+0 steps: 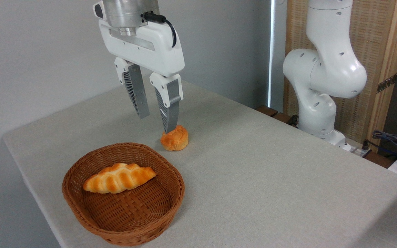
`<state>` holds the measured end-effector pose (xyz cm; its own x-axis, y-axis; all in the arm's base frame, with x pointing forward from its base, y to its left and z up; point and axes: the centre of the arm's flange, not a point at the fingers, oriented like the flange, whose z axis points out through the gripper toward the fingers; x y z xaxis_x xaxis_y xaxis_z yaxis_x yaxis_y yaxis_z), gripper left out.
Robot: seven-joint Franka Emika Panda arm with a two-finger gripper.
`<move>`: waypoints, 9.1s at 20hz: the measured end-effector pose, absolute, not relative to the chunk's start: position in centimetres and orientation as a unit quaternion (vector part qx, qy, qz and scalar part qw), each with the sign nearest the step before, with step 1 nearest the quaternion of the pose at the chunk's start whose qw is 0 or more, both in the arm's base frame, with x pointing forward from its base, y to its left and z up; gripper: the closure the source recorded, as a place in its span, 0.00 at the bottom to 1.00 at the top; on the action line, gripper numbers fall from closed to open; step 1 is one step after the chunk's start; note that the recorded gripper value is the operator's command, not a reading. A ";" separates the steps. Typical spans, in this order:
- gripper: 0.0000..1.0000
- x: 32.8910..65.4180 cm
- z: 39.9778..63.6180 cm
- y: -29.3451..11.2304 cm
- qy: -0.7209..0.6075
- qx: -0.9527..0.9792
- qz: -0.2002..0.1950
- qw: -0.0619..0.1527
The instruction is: Put bread into the basket
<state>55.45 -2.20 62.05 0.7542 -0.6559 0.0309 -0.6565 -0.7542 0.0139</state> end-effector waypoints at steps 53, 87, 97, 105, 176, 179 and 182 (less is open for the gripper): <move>0.00 55.2 59.2 -3.1 -0.358 0.933 -0.016 0.021; 0.00 45.2 45.3 -14.8 -0.466 0.878 0.009 0.110; 0.00 45.4 43.0 -17.3 -0.478 0.871 0.004 0.114; 0.28 45.5 42.3 -17.8 -0.480 0.870 0.000 0.116; 0.15 65.5 49.5 -4.8 -0.458 0.887 0.048 0.026; 0.02 65.7 49.3 -4.8 -0.460 0.886 0.053 0.023; 0.00 66.2 48.4 -4.8 -0.460 0.886 0.054 0.022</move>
<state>66.17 -4.84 48.44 0.5716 -0.8122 0.1170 -0.8170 -0.5765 -0.0104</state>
